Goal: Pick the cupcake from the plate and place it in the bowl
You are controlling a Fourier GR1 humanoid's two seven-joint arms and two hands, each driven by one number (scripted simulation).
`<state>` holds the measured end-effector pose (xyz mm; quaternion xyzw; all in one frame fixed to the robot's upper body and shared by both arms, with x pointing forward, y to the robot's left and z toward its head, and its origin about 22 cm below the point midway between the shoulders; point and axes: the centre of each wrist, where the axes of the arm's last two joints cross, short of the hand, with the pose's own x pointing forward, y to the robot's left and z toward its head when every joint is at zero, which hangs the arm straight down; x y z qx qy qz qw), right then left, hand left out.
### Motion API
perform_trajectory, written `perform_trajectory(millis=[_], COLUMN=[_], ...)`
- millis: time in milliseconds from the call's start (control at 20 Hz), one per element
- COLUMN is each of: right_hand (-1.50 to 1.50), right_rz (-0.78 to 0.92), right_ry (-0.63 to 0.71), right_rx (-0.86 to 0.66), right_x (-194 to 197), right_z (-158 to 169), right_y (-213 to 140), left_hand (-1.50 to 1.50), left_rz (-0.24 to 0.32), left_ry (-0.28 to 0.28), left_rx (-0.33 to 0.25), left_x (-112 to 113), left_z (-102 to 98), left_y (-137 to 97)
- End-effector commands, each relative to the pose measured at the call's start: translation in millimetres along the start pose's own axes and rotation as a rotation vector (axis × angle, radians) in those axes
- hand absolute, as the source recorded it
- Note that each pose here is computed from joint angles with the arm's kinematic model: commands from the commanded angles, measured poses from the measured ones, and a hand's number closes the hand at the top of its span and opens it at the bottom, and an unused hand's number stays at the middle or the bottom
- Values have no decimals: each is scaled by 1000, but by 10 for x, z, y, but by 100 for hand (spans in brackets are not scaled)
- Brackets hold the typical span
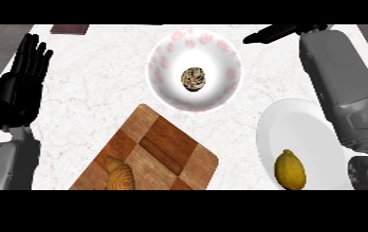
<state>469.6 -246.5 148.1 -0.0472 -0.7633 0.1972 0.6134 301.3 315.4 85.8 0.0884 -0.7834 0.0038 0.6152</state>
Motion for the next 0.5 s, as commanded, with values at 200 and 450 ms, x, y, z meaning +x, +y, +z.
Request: perform_trajectory(millis=[200, 450], right_hand=[-150, -150], right_rz=[-87, -89], right_ry=[-19, -17], right_rx=[-82, -65], right_x=[-236, -236], right_z=[387, 642], right_y=[-855, -1325], left_hand=[0, 0], left_rz=[20, 6], left_ry=[-17, -37], left_rx=[-20, -46], left_x=[-68, 104], left_z=[-88, -146], left_y=[-135, -149])
